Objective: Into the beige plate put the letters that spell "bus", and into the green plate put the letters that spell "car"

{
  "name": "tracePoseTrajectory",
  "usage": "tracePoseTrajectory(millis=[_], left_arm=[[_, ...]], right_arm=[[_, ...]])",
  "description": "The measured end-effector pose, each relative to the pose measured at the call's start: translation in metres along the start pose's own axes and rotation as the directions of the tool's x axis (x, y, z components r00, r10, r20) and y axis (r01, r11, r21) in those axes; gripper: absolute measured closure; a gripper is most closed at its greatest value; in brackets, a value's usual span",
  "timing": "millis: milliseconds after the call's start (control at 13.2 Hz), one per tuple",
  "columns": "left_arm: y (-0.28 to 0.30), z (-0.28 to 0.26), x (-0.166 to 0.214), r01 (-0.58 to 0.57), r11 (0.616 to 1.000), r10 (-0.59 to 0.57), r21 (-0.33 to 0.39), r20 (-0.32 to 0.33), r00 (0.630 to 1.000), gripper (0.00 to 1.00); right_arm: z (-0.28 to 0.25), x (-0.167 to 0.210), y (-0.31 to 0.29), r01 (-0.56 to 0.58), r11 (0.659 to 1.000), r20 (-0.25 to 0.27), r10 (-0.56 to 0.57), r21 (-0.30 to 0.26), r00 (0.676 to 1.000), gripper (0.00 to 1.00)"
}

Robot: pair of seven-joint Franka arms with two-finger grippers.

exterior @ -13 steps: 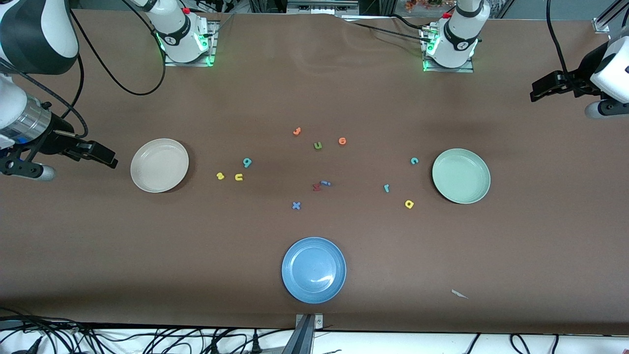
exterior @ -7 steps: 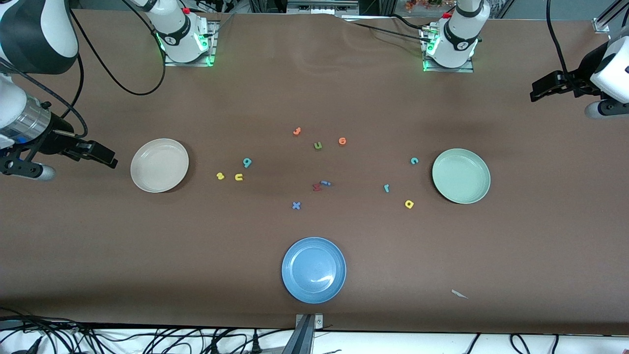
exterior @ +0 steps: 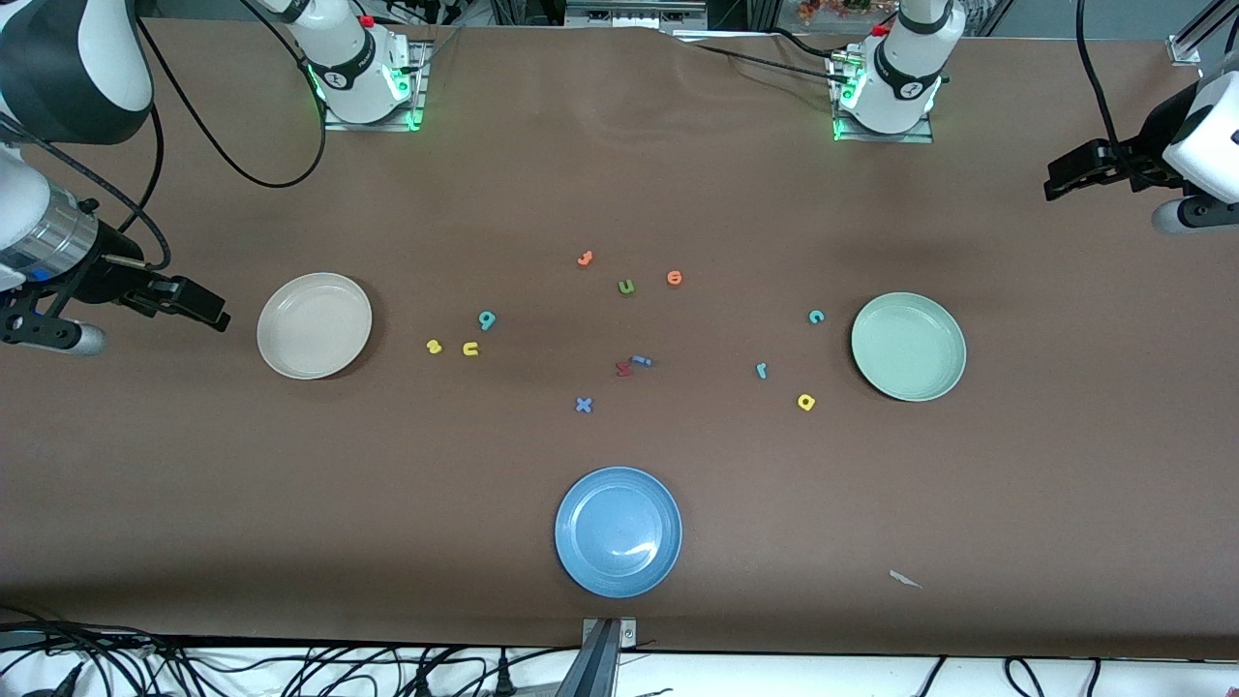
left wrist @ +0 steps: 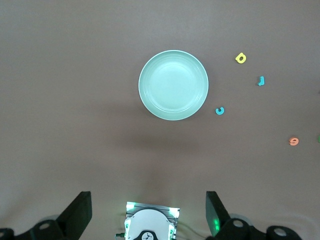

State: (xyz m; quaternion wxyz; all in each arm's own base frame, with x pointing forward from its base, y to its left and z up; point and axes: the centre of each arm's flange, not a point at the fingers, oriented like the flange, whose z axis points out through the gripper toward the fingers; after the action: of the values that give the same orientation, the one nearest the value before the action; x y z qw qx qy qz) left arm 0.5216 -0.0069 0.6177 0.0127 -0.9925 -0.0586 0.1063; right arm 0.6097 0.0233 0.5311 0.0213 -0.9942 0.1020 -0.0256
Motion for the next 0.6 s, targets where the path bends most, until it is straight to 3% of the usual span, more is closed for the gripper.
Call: tracePoseTrajectory(millis=[604], left_arm=[[0.0000,0.0000,0.0000,0.000,1.000,0.000,0.000,0.000,1.000,0.00]], right_arm=[[-0.0003,0.0010,0.0036,-0.006,1.000,-0.002,0.006,-0.001,1.000,0.00]])
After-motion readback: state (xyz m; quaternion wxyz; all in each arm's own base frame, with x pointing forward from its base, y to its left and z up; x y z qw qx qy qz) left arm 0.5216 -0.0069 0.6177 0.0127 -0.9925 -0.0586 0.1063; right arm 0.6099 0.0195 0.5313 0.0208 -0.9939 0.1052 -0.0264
